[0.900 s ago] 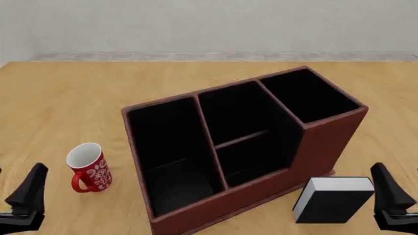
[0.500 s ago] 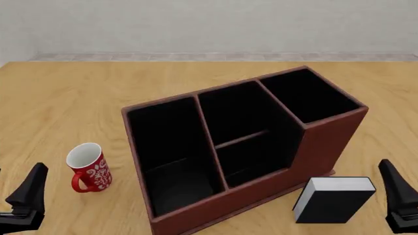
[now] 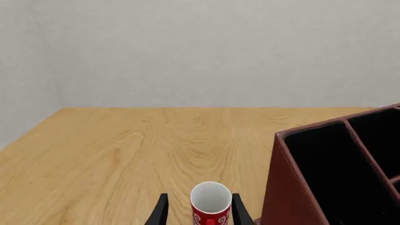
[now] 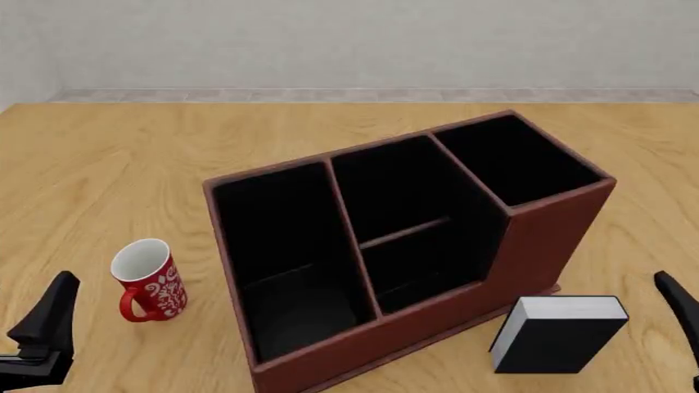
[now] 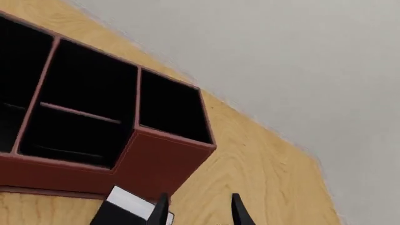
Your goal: Pick up the book and place it in the right compartment of the caddy.
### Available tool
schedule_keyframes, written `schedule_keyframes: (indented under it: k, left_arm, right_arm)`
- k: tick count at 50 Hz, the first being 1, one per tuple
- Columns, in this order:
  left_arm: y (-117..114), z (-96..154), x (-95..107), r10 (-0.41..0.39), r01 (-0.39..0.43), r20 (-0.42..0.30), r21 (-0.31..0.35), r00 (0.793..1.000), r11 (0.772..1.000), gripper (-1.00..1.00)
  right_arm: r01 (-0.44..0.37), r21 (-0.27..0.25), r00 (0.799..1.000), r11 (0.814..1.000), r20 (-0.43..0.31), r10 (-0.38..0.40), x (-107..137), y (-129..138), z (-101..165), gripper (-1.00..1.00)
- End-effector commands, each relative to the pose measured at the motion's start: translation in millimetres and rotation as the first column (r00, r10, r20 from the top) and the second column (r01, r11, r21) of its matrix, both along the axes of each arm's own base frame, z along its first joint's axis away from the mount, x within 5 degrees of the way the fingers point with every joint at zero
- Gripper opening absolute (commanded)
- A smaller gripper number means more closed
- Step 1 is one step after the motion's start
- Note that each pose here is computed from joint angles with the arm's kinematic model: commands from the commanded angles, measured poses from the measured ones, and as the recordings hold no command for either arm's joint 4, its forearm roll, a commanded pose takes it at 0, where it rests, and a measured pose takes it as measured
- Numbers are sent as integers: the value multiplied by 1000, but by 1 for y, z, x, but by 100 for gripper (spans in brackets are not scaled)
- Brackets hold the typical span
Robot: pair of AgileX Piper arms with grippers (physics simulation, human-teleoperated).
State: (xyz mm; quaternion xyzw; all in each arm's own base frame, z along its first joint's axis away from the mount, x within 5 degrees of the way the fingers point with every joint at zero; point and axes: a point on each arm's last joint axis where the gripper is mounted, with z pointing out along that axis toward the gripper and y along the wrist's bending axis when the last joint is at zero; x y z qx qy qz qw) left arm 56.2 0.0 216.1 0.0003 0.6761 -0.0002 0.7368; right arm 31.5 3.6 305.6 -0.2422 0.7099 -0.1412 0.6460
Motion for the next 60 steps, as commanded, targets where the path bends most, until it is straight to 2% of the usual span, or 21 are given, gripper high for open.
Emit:
schedule_keyframes:
  k: [1,13,24,31,34,43,44,52,60]
  left_arm:
    - [0,0,0,0,0,0,0,1000,1000,100]
    - [0,0,0,0,0,0,0,1000,1000,100]
    - [0,0,0,0,0,0,0,1000,1000,100]
    - [0,0,0,0,0,0,0,1000,1000,100]
    - [0,0,0,0,0,0,0,1000,1000,100]
    - [0,0,0,0,0,0,0,1000,1000,100]
    - [0,0,0,-1,1,1,1,1000,1000,100]
    - [1,-2,1,12,-12,-4,-3,1000,1000,100]
    - [1,-2,1,15,-15,-4,-3,1000,1000,100]
  right_arm:
    - [-62,-130,994,990,-92,51,2,1,19,100]
    - [-150,-239,976,959,-189,105,19,6,30,100]
    - [-179,-268,959,947,-261,107,35,9,36,100]
    - [-213,-303,941,929,-321,111,45,11,33,100]
    - [-240,-322,926,916,-360,116,50,13,27,100]
    - [-256,-319,917,912,-379,125,56,15,27,100]
    - [-271,-299,909,915,-392,141,57,17,27,100]
    - [-286,-305,889,908,-438,133,59,17,13,100]
    - [-326,-278,856,903,-492,157,57,20,3,100]
